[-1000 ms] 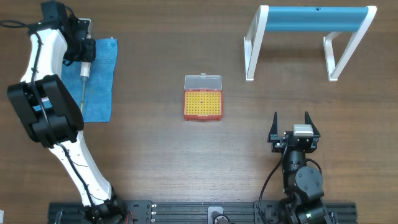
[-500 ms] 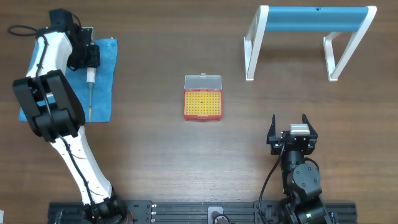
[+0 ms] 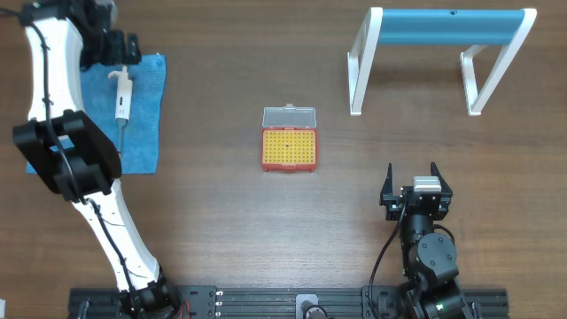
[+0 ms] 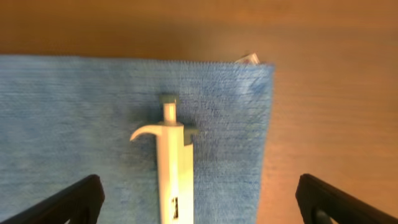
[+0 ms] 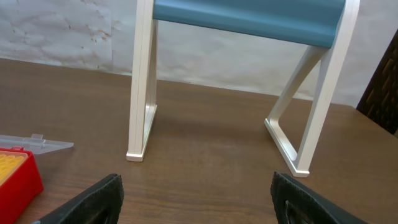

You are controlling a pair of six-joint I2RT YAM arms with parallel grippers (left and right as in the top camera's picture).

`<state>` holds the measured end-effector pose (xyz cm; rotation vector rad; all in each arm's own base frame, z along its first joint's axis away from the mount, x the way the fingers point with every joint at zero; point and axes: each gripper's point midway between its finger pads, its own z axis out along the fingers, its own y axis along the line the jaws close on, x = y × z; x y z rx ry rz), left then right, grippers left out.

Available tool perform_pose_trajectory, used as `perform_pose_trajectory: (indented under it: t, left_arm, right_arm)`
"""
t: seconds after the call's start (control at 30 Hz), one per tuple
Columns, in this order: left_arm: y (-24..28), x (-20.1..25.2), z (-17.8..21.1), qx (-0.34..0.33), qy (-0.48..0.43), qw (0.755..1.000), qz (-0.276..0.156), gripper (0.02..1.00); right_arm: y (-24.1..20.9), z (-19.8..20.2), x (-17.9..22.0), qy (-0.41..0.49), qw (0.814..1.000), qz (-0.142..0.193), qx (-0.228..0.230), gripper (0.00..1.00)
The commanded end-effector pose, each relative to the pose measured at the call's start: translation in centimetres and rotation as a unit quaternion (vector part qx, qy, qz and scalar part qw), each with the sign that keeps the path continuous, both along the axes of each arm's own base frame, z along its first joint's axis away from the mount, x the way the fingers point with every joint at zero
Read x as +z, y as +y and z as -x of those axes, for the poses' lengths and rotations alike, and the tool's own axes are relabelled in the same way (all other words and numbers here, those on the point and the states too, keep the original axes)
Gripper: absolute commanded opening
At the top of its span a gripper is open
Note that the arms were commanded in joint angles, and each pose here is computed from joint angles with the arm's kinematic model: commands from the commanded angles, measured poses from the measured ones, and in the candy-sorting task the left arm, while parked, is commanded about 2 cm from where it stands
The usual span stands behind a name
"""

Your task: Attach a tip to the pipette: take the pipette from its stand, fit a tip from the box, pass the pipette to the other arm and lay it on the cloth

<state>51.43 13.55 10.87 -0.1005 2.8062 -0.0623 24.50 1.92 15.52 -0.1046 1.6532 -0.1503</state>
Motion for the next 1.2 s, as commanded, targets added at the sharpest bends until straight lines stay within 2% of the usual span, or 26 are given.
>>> perform_pose_trajectory:
  t: [0.03,0.13,0.27,0.37,0.5,0.6,0.67,0.77,1.1,1.17,1.2]
  left_arm:
    - [-4.3,15.1,-1.6,-0.038,-0.148,0.988,-0.002,0.998]
    - [-8.4,24.6,2.2,-0.062,-0.223,0.971,-0.065,1.0]
    - [-13.4,33.9,9.2,-0.097,-0.318,0.941,-0.068,0.998]
    - [-12.9,36.5,15.7,-0.064,-0.342,0.931,-0.109,0.998]
    - [-13.8,33.7,22.8,-0.074,-0.372,0.92,-0.101,0.998]
    - [-14.3,27.8,28.4,-0.089,-0.374,0.918,-0.095,0.998]
    - [-14.0,21.6,31.9,-0.095,-0.334,0.933,-0.094,0.998]
    - [-15.2,13.5,36.5,-0.122,-0.239,0.962,-0.048,0.996]
    - [-15.0,12.8,36.2,-0.115,-0.252,0.959,-0.052,0.996]
    - [-14.1,14.7,35.1,-0.079,-0.312,0.945,-0.057,0.996]
    - [-13.9,16.0,33.9,-0.068,-0.368,0.925,-0.064,0.996]
  right_arm:
    - [0.2,0.0,-0.1,0.0,1.0,-0.004,0.006,0.783]
    - [0.2,0.0,-0.1,0.0,1.0,-0.004,0.006,0.783]
    - [0.2,0.0,-0.1,0.0,1.0,-0.004,0.006,0.785]
    - [0.2,0.0,-0.1,0.0,1.0,-0.004,0.006,0.783]
    - [0.2,0.0,-0.1,0.0,1.0,-0.004,0.006,0.783]
    - [0.2,0.0,-0.1,0.0,1.0,-0.004,0.006,0.783]
    - [0.2,0.0,-0.1,0.0,1.0,-0.004,0.006,0.785]
    - [0.2,0.0,-0.1,0.0,1.0,-0.004,0.006,0.783]
    - [0.2,0.0,-0.1,0.0,1.0,-0.004,0.006,0.781]
    - [0.2,0.0,-0.1,0.0,1.0,-0.004,0.006,0.785]
    - [0.2,0.0,-0.1,0.0,1.0,-0.004,0.006,0.801]
